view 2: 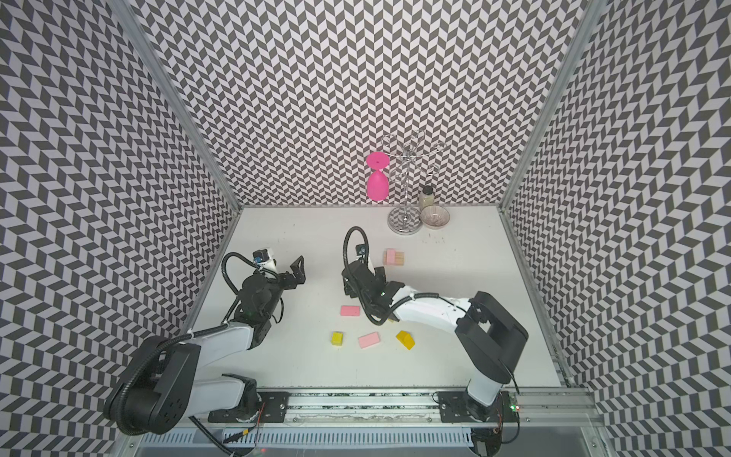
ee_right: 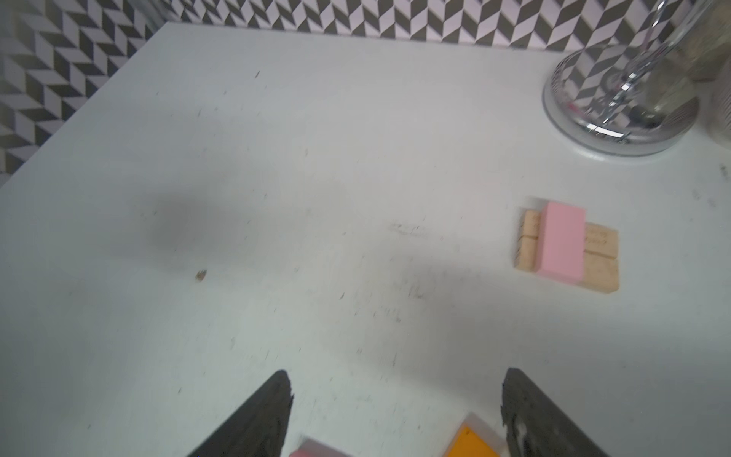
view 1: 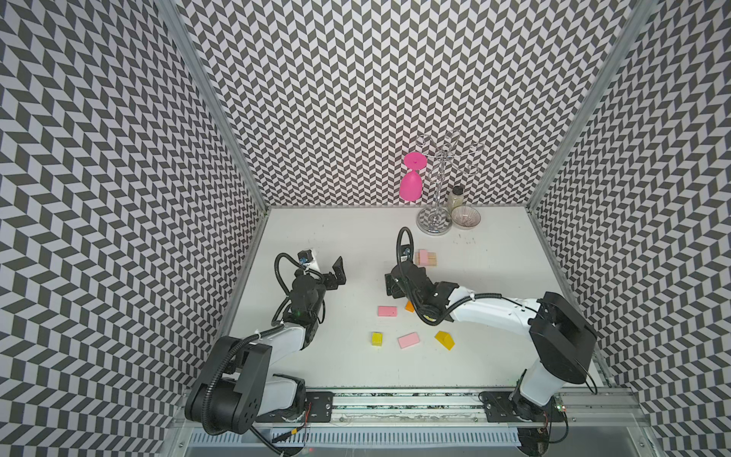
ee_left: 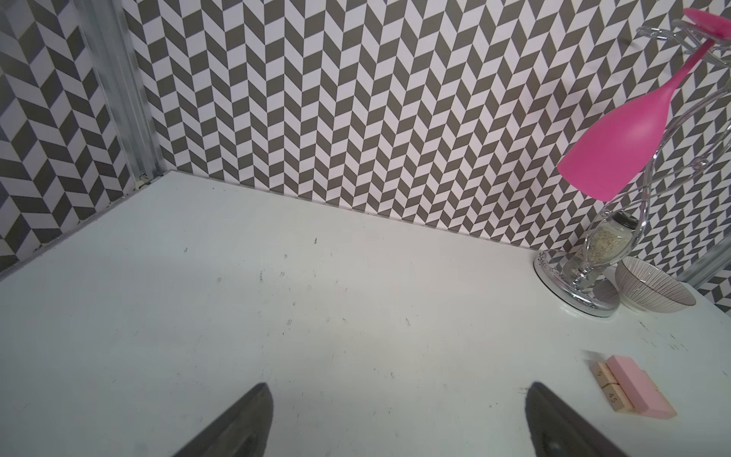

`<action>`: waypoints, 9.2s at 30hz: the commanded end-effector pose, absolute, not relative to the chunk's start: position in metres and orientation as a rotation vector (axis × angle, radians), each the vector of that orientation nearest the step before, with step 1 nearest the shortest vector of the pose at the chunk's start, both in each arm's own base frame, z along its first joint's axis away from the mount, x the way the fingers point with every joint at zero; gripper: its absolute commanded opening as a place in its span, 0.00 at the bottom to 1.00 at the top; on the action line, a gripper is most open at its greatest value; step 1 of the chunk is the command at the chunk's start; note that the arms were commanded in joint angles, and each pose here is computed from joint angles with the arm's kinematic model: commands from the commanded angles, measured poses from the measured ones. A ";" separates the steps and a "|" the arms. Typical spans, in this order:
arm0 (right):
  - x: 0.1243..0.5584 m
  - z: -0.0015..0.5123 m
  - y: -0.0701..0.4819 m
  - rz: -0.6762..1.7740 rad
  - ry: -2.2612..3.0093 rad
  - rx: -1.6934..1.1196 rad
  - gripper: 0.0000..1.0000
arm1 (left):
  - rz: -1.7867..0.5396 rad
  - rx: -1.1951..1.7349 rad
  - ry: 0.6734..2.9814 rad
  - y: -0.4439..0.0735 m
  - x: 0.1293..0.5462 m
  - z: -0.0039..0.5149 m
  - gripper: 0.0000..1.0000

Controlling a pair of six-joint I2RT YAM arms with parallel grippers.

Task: Build the wood block tower
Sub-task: 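Move the right gripper toward the robot over the loose pink block, then lower the right gripper and close it on the loose pink block, then lift the pink block and carry it with the right gripper to the stack, then lower the held pink block onto the wood blocks beside the first pink block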

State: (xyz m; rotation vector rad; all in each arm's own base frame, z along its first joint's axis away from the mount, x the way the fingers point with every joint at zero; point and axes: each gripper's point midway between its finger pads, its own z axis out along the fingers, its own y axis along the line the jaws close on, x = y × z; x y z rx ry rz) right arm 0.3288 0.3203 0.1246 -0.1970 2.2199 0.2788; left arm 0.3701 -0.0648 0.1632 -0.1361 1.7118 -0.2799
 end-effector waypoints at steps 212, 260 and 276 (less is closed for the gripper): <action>0.463 0.066 0.183 0.464 1.656 -1.847 0.01 | -0.558 0.602 1.513 -0.195 0.305 0.179 1.00; 0.475 0.051 0.202 0.618 1.741 -1.724 0.41 | -0.543 0.615 1.526 -0.199 0.307 0.176 1.00; 0.473 0.045 0.202 0.616 1.768 -1.733 0.55 | -0.540 0.621 1.527 -0.200 0.306 0.175 1.00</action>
